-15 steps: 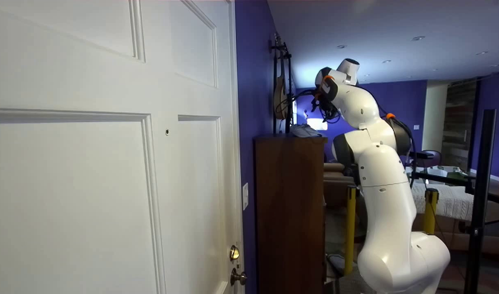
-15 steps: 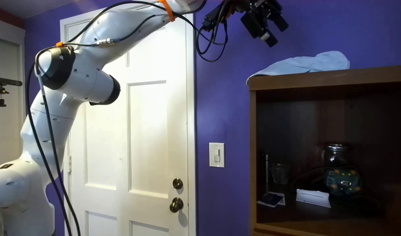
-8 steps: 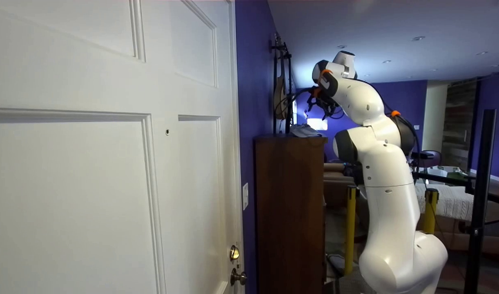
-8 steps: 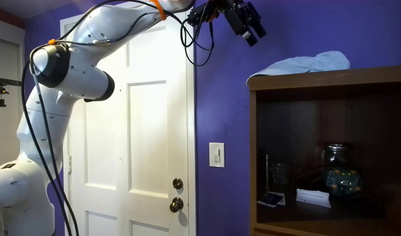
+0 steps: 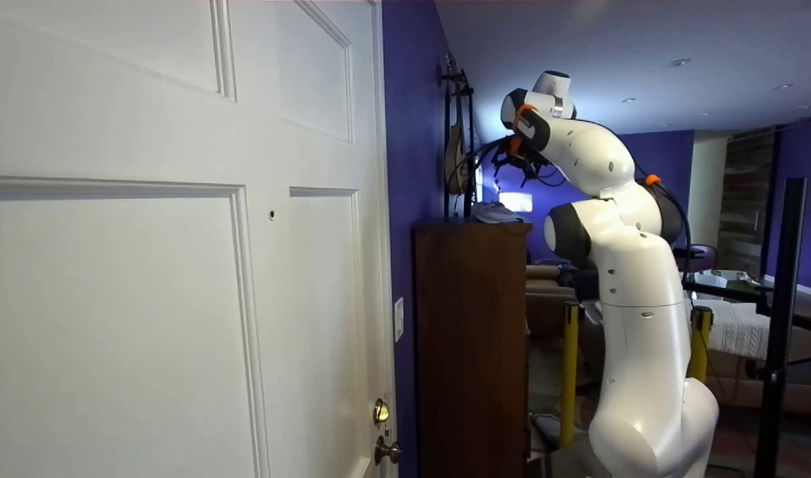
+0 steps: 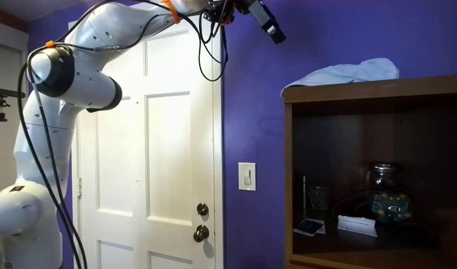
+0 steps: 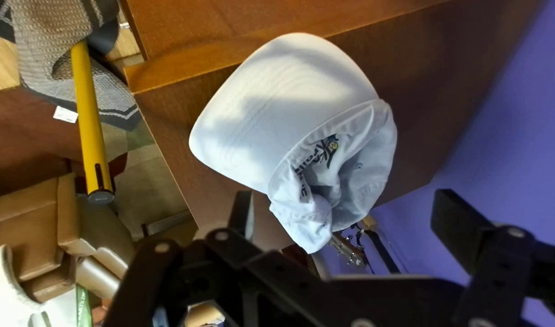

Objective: Pick up the white cap from the door and put it on top of the brown chest of drawers

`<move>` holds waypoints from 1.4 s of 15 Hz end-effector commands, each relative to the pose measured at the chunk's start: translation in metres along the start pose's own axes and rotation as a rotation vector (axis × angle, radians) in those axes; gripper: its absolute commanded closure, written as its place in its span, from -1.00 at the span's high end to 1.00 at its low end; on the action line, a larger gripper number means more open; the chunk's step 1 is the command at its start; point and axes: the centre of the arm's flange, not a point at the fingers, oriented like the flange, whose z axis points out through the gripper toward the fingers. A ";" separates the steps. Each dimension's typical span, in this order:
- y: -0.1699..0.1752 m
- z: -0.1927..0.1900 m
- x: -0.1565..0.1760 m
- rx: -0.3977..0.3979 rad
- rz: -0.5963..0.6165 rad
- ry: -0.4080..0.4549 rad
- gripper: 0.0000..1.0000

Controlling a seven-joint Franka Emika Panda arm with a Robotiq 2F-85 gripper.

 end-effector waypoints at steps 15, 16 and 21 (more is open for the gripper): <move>-0.023 -0.007 -0.050 -0.017 -0.237 0.053 1.00; -0.022 -0.008 -0.050 -0.015 -0.237 0.052 1.00; -0.022 -0.006 -0.051 -0.013 -0.238 0.049 1.00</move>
